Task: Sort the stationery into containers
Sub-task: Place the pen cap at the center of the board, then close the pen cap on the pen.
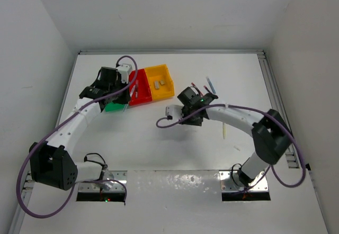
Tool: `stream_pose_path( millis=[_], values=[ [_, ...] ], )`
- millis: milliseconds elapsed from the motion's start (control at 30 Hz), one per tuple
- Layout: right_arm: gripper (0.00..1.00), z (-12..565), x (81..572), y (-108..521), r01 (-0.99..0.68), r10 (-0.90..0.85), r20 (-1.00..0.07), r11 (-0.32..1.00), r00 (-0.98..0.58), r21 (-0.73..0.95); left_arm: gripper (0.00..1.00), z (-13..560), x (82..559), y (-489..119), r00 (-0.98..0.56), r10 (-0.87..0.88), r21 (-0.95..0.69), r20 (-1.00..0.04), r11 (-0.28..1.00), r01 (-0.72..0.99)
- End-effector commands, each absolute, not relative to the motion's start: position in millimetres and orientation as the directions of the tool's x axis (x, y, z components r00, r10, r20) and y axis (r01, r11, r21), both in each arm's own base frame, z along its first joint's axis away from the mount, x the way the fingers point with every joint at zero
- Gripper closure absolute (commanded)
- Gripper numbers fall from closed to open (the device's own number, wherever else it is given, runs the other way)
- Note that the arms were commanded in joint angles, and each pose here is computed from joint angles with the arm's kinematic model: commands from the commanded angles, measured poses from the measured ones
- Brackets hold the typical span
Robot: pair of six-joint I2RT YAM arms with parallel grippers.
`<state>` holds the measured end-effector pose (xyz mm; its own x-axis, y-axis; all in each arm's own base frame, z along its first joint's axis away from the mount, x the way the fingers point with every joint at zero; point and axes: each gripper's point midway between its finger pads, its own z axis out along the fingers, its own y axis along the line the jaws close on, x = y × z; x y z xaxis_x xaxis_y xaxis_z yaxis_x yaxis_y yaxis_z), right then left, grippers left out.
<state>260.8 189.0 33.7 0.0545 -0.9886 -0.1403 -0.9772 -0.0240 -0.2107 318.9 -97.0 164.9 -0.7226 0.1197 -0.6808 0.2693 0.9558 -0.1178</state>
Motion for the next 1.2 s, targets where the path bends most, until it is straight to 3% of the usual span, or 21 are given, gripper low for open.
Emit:
stream_pose_path(
  millis=[0,67,100,167,200,267,300,333,400,467,567,767,1167],
  values=[
    [0.67,105.8,293.7,220.1,-0.868,-0.892,-0.408,0.351,-0.195,-0.352,1.0,185.5,333.2,-95.8,-0.672,0.1,-0.112,-0.733,0.958,0.265],
    [0.66,131.4,306.5,228.6,-0.754,-0.762,-0.561,0.566,-0.322,-0.335,1.0,186.3,333.6,-95.2,-0.671,0.095,-0.115,-0.735,0.958,0.261],
    [0.66,134.2,310.7,222.6,-0.564,-0.564,-0.65,0.79,-0.51,-0.243,1.0,186.6,333.8,-95.7,-0.671,0.092,-0.118,-0.736,0.958,0.261],
    [0.66,143.8,319.5,213.0,-0.262,-0.232,-0.742,0.962,-0.629,-0.078,1.0,187.2,334.0,-95.8,-0.671,0.089,-0.12,-0.736,0.958,0.259],
    [0.66,142.5,316.5,214.6,-0.003,0.101,-0.727,0.99,-0.679,0.14,1.0,187.8,334.3,-95.9,-0.669,0.089,-0.118,-0.738,0.959,0.258],
    [0.73,124.5,300.9,197.8,0.287,0.375,-0.633,0.927,-0.677,0.242,1.0,188.6,335.1,-95.3,-0.667,0.087,-0.116,-0.74,0.96,0.254],
    [0.73,113.9,295.0,199.9,0.484,0.605,-0.533,0.795,-0.592,0.366,1.0,190.4,335.7,-94.4,-0.663,0.085,-0.114,-0.744,0.961,0.251],
    [0.73,104.9,285.2,206.3,0.55,0.682,-0.451,0.731,-0.576,0.404,1.0,189.8,335.3,-94.8,-0.664,0.087,-0.114,-0.743,0.961,0.253],
    [0.73,79.8,268.7,209.6,0.756,0.878,-0.248,0.478,-0.409,0.447,1.0,190.8,334.6,-94.9,-0.661,0.086,-0.115,-0.746,0.96,0.254],
    [0.72,61.4,254.6,214.3,0.864,0.958,-0.083,0.283,-0.273,0.417,1.0,192.6,332.2,-94.4,-0.656,0.085,-0.114,-0.75,0.96,0.255],
    [0.65,52.8,251.5,209.1,0.902,0.98,-0.066,0.198,-0.187,0.385,1.0,192.8,328.8,-90.7,-0.656,0.084,-0.105,-0.75,0.964,0.244],
    [0.59,42.1,250.9,182.4,0.923,0.982,-0.15,0.163,-0.117,0.348,1.0,191.3,323.2,-89.4,-0.657,0.085,-0.103,-0.75,0.965,0.243],
    [0.6,17.8,250.2,187.9,0.947,0.99,-0.091,0.126,-0.104,0.295,1.0,194.5,326.0,-90.3,-0.647,0.082,-0.106,-0.758,0.963,0.246]
  ],
)
